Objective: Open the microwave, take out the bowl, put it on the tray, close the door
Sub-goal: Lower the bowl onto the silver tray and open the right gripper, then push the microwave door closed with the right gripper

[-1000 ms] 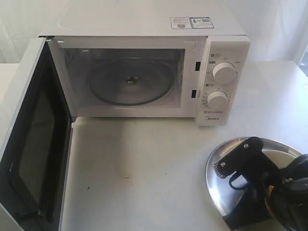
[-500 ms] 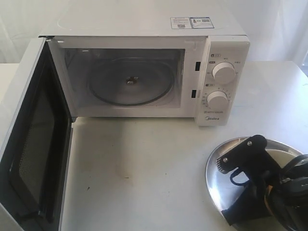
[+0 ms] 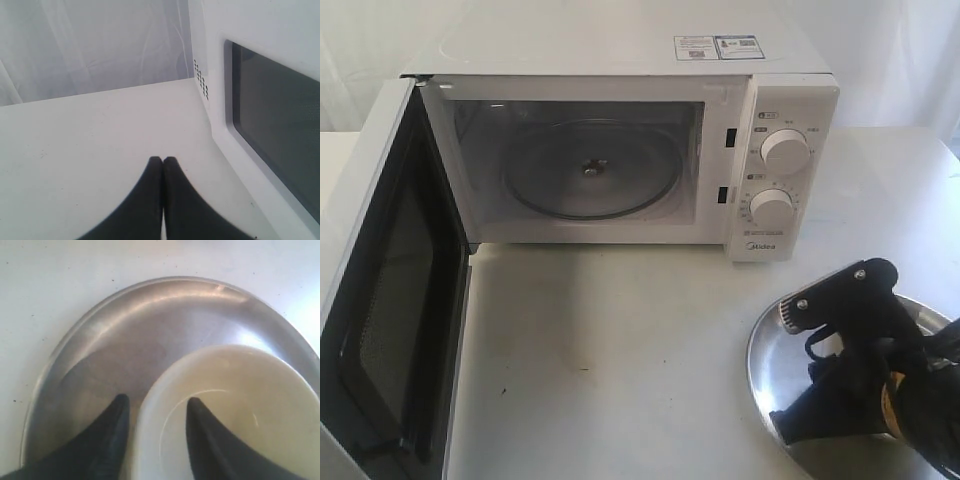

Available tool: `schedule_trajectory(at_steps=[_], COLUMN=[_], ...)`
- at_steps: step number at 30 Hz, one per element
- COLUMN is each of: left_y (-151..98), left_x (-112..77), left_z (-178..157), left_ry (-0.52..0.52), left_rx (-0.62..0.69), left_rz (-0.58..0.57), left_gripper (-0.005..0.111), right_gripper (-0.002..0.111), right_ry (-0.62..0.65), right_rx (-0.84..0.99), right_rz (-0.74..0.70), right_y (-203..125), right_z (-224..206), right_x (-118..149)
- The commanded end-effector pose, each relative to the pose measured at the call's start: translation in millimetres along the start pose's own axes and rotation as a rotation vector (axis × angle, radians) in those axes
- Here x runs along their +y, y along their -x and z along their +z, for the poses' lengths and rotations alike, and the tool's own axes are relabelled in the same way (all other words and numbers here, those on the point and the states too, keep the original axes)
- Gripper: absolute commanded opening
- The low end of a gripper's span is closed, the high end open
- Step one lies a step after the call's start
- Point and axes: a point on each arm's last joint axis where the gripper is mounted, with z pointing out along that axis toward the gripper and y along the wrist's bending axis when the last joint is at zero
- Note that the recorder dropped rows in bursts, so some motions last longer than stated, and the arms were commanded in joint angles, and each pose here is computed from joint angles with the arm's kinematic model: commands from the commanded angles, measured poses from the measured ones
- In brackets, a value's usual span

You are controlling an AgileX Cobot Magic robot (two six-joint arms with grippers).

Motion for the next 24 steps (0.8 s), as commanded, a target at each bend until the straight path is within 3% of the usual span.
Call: schedule_trajectory(at_steps=[1, 4, 6, 9, 10, 14, 17, 22, 24], left_y=[1.4, 1.4, 1.4, 1.4, 1.4, 1.4, 1.4, 1.4, 1.4], left_x=[-0.2, -0.2, -0.2, -0.2, -0.2, -0.2, -0.2, -0.2, -0.2], left_z=[-0.3, -0.3, -0.3, -0.3, -0.3, -0.3, -0.3, -0.3, -0.3], left_ry=[-0.004, -0.004, -0.004, -0.004, -0.004, -0.004, -0.004, -0.004, -0.004], left_rx=[-0.009, -0.009, -0.009, -0.009, -0.009, -0.009, -0.009, -0.009, -0.009], left_rz=[-0.007, -0.007, -0.007, -0.007, -0.007, -0.007, -0.007, -0.007, -0.007], left_gripper=[0.0, 0.0, 0.0, 0.0, 0.0, 0.0, 0.0, 0.0, 0.0], right_gripper=[0.052, 0.049, 0.039, 0.005, 0.001, 0.0, 0.0, 0.0, 0.0], right_ry=[0.0, 0.028, 0.088, 0.295, 0.368, 0.549, 0.646, 0.753, 0.703], right_rx=[-0.047, -0.102, -0.153, -0.268, -0.32, -0.436, -0.606, -0.775, -0.771], right_rz=[-0.003, -0.002, -0.016, -0.116, -0.168, -0.185, -0.202, -0.257, -0.249], right_y=[3.7, 9.1, 13.3, 23.6, 29.7, 56.3, 114.1, 201.4, 219.1], right_z=[-6.5, -15.2, -22.7, -40.3, -49.3, -75.6, -106.2, -126.9, -117.7], right_x=[-4.3, -5.3, -3.0, 11.0, 15.9, 26.7, 32.8, 57.7, 78.4])
